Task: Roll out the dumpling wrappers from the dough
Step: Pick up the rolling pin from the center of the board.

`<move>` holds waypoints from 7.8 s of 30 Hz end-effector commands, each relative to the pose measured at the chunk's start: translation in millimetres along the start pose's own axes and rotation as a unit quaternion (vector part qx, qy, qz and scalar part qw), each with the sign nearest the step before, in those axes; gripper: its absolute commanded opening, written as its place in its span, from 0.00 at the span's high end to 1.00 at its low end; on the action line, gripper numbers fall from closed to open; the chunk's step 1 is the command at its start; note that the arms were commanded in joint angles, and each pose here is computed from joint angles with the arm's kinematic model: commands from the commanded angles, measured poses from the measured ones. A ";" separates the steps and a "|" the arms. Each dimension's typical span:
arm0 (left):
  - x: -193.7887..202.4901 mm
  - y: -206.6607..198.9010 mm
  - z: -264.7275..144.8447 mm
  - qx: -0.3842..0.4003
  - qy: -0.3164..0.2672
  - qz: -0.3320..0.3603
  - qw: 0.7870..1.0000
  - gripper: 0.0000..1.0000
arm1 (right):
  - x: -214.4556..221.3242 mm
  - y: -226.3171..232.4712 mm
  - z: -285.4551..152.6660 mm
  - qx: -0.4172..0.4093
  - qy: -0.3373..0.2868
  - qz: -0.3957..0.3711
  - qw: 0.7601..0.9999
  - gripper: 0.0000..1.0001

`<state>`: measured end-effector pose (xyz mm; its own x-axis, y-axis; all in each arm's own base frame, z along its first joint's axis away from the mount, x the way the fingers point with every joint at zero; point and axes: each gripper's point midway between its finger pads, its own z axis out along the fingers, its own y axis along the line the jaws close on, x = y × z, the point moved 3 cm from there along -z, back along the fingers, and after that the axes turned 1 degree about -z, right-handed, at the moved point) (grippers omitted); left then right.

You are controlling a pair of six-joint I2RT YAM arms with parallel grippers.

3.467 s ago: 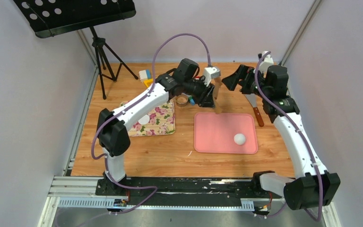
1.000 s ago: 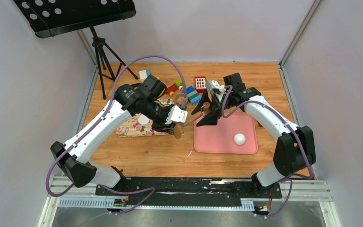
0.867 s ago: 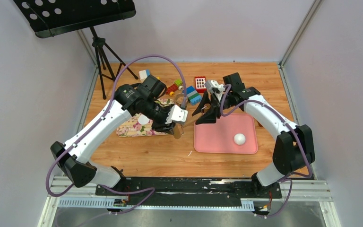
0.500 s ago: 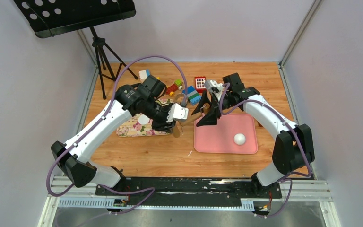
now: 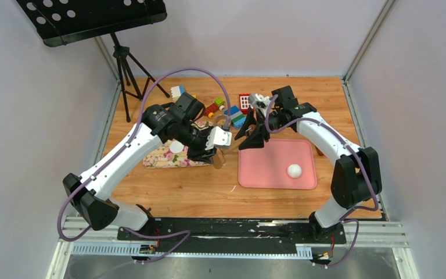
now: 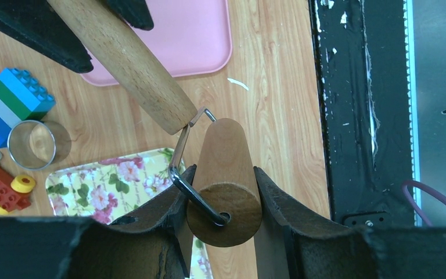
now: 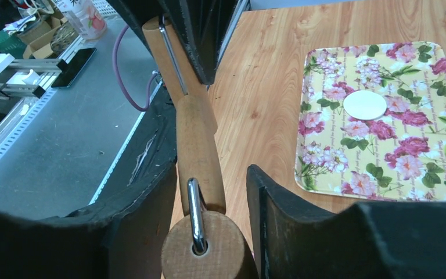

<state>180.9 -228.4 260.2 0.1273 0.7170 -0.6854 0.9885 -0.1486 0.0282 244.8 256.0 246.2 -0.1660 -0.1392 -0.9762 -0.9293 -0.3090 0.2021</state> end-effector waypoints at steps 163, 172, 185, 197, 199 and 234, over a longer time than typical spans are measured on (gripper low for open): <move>-26.1 78.0 -9.4 -0.101 -0.275 -0.123 0.948 0.00 | -62.3 -13.4 -44.4 0.152 0.019 0.068 0.986 1.00; -32.2 108.0 12.0 -0.098 -0.253 -0.056 0.961 0.00 | -91.1 19.8 -43.4 0.135 0.006 0.055 0.989 1.00; -45.6 66.2 55.3 0.022 -0.187 0.041 0.981 0.06 | -97.4 40.4 -41.2 0.112 -0.002 0.064 0.992 1.00; -51.3 73.3 62.7 0.002 -0.178 0.002 0.984 0.69 | -99.5 51.9 -40.6 0.109 -0.005 0.059 0.992 1.00; -55.1 73.5 59.6 -0.005 -0.186 0.000 0.982 0.83 | -99.0 52.3 -40.5 0.110 -0.004 0.057 0.992 1.00; -110.3 74.3 -30.1 -0.134 -0.279 -0.087 0.947 1.00 | -17.6 32.9 -55.3 0.150 0.016 -0.118 0.981 0.00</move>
<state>229.1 -297.0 295.0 -0.0448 0.3822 -0.9230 0.9983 0.0507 -0.0275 230.1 188.6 258.8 -0.1096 -0.2554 -0.9606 -0.9937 0.0038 0.1123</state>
